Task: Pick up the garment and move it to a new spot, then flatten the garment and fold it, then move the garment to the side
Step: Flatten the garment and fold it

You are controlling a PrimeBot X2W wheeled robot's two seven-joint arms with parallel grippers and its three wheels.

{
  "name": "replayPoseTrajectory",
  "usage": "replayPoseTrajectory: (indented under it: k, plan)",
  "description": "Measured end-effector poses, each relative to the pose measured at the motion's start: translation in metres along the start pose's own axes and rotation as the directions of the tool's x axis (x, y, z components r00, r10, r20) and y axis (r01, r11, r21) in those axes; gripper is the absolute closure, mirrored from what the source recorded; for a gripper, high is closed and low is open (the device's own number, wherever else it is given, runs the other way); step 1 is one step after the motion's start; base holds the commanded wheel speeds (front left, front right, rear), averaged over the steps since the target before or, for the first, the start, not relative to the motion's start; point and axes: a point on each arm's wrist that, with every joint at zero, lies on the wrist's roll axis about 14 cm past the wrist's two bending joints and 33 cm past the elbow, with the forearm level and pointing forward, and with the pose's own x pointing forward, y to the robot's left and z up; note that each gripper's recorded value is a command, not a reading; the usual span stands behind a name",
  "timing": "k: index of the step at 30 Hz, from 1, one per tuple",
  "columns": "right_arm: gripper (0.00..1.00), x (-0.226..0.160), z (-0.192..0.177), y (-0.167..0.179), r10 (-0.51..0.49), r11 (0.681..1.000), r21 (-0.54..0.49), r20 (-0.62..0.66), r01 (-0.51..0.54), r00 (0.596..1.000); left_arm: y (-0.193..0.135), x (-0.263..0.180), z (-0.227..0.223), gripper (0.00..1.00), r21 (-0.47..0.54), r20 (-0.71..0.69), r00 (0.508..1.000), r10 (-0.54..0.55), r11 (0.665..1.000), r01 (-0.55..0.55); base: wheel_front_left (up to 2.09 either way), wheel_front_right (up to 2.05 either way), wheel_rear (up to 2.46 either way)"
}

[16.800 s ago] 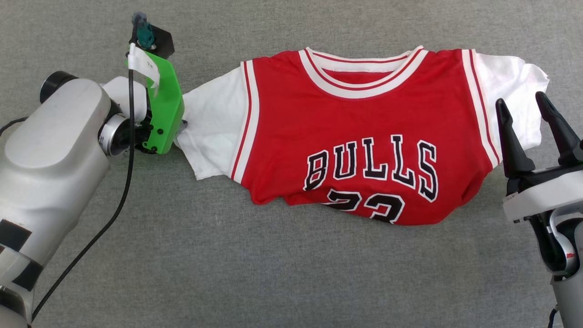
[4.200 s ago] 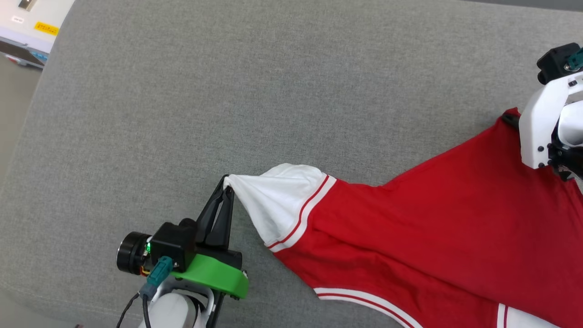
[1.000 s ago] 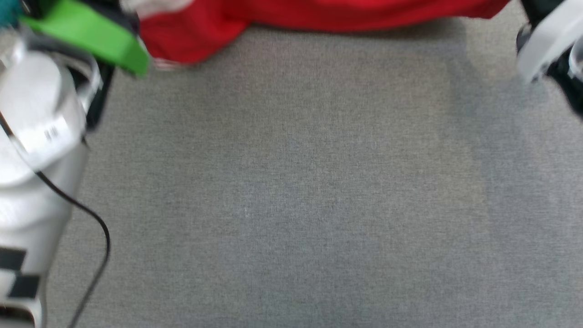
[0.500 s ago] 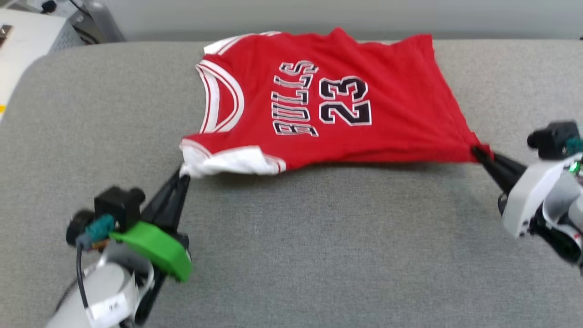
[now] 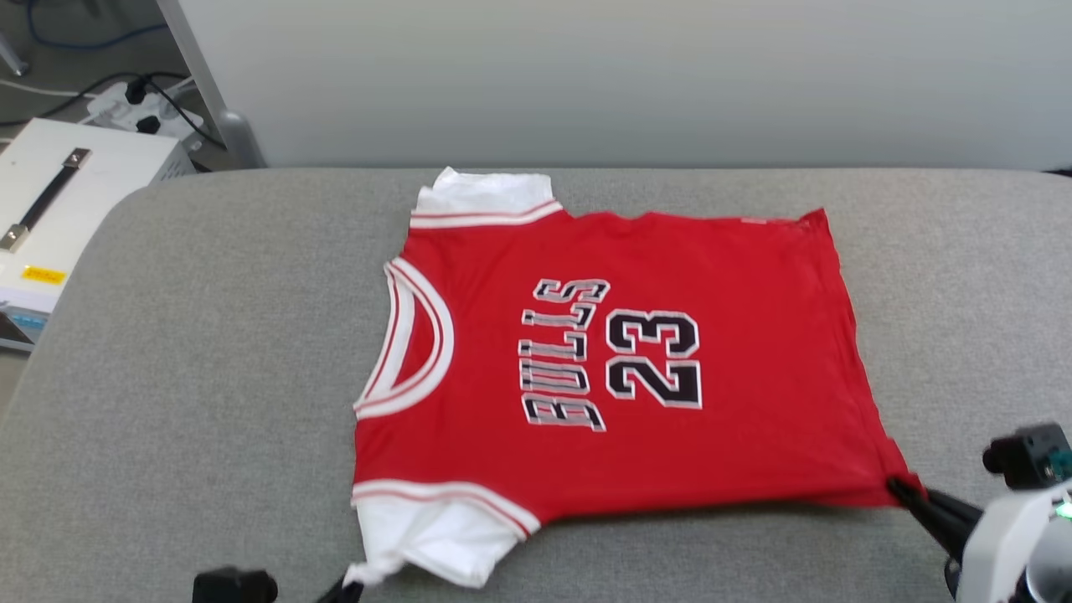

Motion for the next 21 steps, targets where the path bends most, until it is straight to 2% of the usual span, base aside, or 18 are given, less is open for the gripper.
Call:
replayPoseTrajectory:
  k: [6,11,17,21]
  plan:
    - [1.0,-0.03,-0.031,0.008,0.001,0.997,0.075,-0.054,0.003,0.999,-0.009,-0.029,-0.032,1.0,-0.087,-0.114,0.993,-0.003,0.996,-0.007,0.0,0.0,0.0]
    - [1.0,-0.041,-0.04,0.01,0.004,0.994,0.107,-0.086,0.005,0.996,-0.014,-0.035,-0.036,1.0,-0.107,-0.143,0.989,-0.02,0.994,0.005,0.0,0.0,0.0]
    - [1.0,-0.035,-0.028,0.005,-0.008,0.993,0.12,-0.057,0.015,0.998,-0.008,-0.023,-0.016,1.0,-0.018,-0.063,0.998,-0.02,1.0,0.018,0.0,0.0,0.0]
    - [1.0,-0.025,-0.018,0.003,-0.007,0.992,0.122,-0.04,0.012,0.999,-0.005,0.002,0.015,1.0,0.07,0.001,0.998,-0.06,0.996,0.06,0.0,0.0,0.0]
